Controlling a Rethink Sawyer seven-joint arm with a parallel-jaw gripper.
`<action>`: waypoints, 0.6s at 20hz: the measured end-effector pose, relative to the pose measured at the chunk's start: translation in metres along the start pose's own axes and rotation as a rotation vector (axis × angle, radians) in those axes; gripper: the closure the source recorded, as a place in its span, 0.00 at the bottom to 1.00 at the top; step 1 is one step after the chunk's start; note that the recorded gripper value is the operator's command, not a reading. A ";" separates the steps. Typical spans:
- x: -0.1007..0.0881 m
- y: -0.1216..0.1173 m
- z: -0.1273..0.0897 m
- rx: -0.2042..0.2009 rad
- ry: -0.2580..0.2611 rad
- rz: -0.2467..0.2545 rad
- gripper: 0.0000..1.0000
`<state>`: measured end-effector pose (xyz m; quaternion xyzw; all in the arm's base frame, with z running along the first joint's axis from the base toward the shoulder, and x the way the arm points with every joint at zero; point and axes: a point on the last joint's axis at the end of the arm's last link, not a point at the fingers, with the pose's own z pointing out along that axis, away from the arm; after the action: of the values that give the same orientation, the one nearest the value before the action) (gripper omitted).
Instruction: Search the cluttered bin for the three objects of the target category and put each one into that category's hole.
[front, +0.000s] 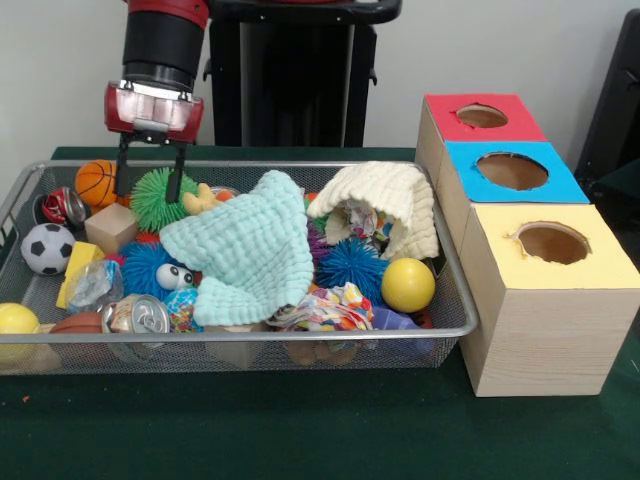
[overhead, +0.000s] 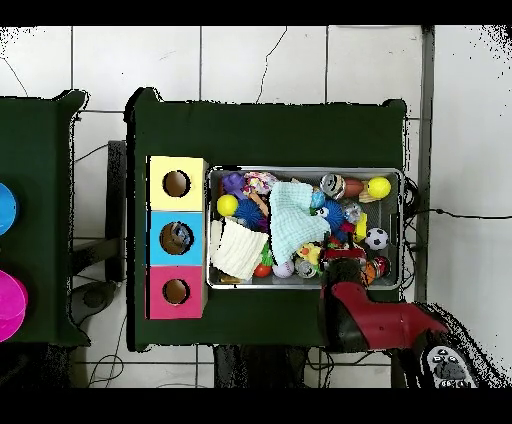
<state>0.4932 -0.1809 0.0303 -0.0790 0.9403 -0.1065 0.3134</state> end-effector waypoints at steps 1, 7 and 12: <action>0.002 -0.004 -0.003 0.009 -0.007 -0.003 0.00; 0.016 -0.026 -0.012 0.056 -0.016 -0.015 0.00; 0.037 -0.034 -0.007 0.076 0.023 -0.022 0.00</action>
<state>0.4627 -0.2206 0.0234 -0.0762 0.9383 -0.1463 0.3041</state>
